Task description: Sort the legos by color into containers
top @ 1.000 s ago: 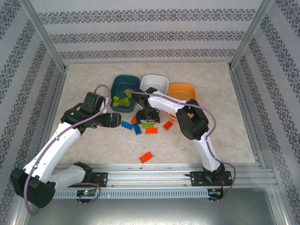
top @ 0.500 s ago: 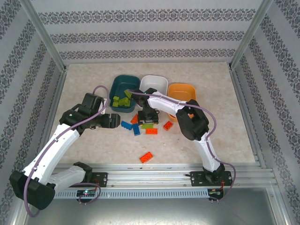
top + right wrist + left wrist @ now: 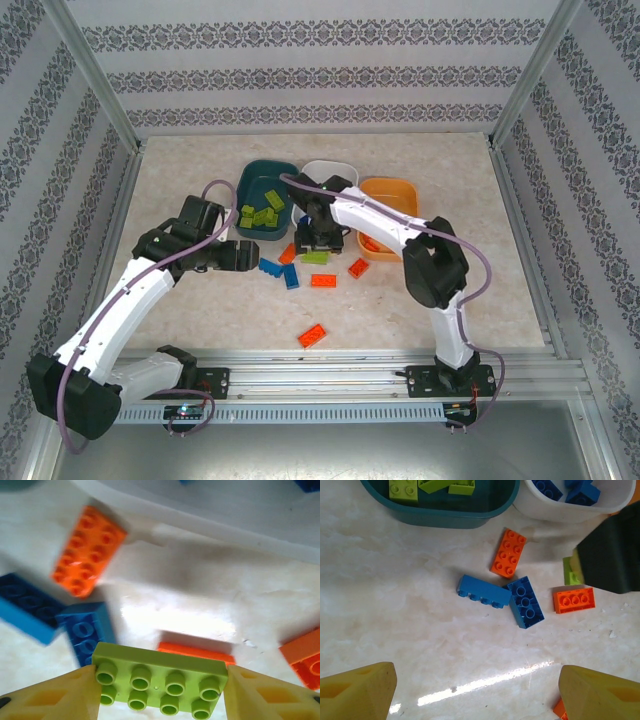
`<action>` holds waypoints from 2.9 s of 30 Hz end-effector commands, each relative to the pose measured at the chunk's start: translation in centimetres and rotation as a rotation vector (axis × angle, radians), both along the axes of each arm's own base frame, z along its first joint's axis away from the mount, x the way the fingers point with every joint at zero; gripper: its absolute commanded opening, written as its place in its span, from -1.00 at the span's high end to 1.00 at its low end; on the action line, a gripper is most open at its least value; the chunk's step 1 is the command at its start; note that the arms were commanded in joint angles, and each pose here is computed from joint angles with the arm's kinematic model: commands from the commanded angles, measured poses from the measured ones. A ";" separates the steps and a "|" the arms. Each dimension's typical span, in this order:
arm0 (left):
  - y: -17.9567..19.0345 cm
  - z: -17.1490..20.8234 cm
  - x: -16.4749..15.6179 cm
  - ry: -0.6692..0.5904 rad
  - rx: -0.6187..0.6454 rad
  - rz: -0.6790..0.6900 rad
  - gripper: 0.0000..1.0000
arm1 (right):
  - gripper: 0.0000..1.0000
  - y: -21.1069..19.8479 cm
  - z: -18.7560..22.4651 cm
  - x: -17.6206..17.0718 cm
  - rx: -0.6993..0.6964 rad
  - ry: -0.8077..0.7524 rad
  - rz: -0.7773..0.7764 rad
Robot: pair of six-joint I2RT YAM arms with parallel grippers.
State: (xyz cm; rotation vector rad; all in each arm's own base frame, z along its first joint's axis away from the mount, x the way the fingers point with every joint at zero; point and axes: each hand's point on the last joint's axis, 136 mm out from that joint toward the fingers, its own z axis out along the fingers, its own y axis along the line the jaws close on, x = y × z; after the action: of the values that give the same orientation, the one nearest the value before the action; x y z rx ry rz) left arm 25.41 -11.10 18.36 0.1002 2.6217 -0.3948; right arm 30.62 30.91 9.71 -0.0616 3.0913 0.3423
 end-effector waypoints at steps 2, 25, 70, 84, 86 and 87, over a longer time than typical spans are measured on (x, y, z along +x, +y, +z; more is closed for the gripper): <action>0.2 0.5 0.9 -0.037 -0.018 0.004 -0.70 | -0.20 2.6 3.2 1.7 0.265 0.026 -0.136; 2.5 0.8 -0.8 -0.002 0.013 0.058 -0.70 | -0.48 9.1 7.4 15.6 0.546 -0.101 -0.250; 6.0 -1.6 -3.4 0.073 -0.118 0.337 -0.71 | -0.22 13.5 -3.1 -1.4 0.116 -0.096 0.666; 5.7 -2.0 -3.5 0.082 -0.116 0.322 -0.75 | 0.00 11.6 -5.9 -1.3 -0.016 -0.059 0.653; 5.7 -2.0 -3.5 0.081 -0.116 0.322 -0.75 | 0.07 11.4 -6.1 -1.3 -0.025 -0.057 0.651; 5.7 -2.0 -3.5 0.083 -0.115 0.322 -0.75 | 0.07 11.2 -6.2 -1.3 -0.034 -0.057 0.650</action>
State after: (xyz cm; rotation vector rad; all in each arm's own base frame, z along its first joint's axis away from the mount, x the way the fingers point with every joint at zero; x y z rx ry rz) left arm 22.60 -5.58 17.02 -0.3940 2.5900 -0.4690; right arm 29.69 43.81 5.25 -1.0516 2.8720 0.4102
